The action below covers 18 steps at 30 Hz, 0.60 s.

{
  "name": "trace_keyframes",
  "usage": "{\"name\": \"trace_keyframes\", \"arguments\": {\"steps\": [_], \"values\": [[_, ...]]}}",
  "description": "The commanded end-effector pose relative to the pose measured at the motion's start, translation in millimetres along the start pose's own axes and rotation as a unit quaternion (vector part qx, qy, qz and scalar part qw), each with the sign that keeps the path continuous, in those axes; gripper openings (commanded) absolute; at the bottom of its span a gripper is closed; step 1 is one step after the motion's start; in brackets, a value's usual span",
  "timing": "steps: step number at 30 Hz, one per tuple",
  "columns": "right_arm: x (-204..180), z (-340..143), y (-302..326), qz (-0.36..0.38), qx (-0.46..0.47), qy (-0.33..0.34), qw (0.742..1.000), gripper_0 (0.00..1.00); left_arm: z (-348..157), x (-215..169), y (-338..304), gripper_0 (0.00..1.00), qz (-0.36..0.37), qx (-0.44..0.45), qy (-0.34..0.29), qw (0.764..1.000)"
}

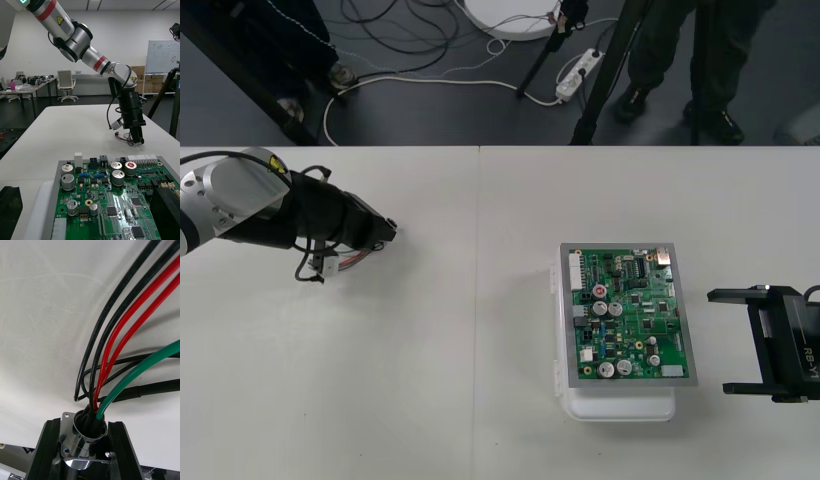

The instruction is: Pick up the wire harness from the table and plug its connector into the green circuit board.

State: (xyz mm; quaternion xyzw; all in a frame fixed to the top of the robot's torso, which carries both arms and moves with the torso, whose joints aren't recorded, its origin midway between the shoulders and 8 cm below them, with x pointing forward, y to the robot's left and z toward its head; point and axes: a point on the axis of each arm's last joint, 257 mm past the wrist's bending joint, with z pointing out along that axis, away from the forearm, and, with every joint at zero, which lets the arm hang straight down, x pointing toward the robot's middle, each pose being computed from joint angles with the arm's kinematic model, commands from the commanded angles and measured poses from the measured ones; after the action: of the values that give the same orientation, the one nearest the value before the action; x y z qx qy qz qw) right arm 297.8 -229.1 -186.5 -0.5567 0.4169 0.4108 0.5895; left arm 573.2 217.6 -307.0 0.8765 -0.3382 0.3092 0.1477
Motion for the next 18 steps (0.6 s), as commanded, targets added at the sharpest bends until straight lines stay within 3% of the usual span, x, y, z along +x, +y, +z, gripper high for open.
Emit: {"name": "trace_keyframes", "arguments": {"steps": [1, 18], "values": [[-4, -9, 6, -0.014, -0.005, 0.006, 1.000, 1.00, -31, 10, -10, 0.00, 0.033, -0.014, -0.006, 0.999], [-4, -9, 6, -0.014, -0.005, 0.006, 1.000, 1.00, -67, -4, 2, 0.00, -0.111, -0.045, -0.032, 0.992]]}}
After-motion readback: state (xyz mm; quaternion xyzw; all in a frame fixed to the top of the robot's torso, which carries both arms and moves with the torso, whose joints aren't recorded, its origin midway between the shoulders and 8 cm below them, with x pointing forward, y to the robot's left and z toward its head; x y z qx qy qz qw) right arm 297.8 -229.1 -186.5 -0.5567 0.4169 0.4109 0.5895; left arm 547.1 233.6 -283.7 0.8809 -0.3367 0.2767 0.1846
